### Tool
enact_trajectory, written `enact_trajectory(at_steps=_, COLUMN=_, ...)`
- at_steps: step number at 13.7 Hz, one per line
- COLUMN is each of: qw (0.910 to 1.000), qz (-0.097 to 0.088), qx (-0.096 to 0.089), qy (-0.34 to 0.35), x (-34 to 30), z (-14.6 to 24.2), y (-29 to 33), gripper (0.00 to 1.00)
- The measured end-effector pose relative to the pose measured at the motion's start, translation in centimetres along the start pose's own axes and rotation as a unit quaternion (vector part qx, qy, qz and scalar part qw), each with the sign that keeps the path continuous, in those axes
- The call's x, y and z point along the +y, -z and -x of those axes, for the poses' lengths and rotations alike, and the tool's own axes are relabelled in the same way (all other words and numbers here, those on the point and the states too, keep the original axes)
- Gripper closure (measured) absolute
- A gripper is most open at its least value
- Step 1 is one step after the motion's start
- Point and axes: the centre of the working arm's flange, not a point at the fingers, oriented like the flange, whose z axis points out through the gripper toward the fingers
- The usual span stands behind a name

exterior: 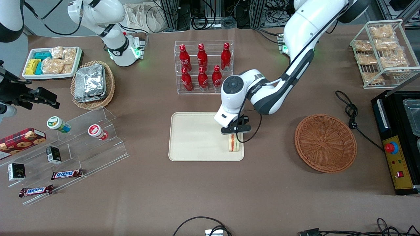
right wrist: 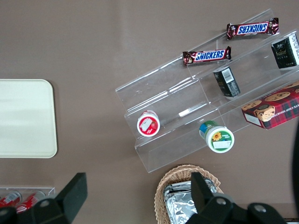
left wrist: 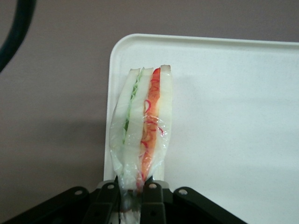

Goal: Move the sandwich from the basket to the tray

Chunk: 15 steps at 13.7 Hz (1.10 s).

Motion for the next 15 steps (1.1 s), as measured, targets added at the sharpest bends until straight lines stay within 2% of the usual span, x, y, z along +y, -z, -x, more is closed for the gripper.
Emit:
enact_trajectory(at_steps=1, qw=1.0, qz=0.002, qx=0.002, qy=-0.003, x=0.1, z=-0.1, y=-0.4, gripper=0.85)
enact_trajectory(at_steps=3, qw=1.0, qz=0.005, qx=0.003, qy=-0.003, x=0.2, z=-0.2, y=-0.6, gripper=0.7)
enact_trajectory(at_steps=6, qw=0.9999, qz=0.007, qx=0.01, qy=0.005, x=0.2, z=-0.8, y=0.3, gripper=0.38)
enact_trajectory(at_steps=9, qw=0.9995, qz=-0.004, qx=0.014, qy=0.026, x=-0.5, z=-1.9, y=4.4, gripper=0.07)
enact_trajectory(at_steps=10, qw=0.9993, qz=-0.011, qx=0.013, qy=0.033, x=-1.2, z=-2.3, y=6.7, gripper=0.0)
enact_trajectory(at_steps=12, qw=0.9989, qz=-0.021, qx=0.007, qy=0.042, x=-5.4, z=-4.4, y=12.2, gripper=0.0)
enact_trajectory(at_steps=15, qw=0.9992, qz=-0.027, qx=-0.013, qy=0.025, x=-16.2, z=-8.4, y=20.1, gripper=0.0)
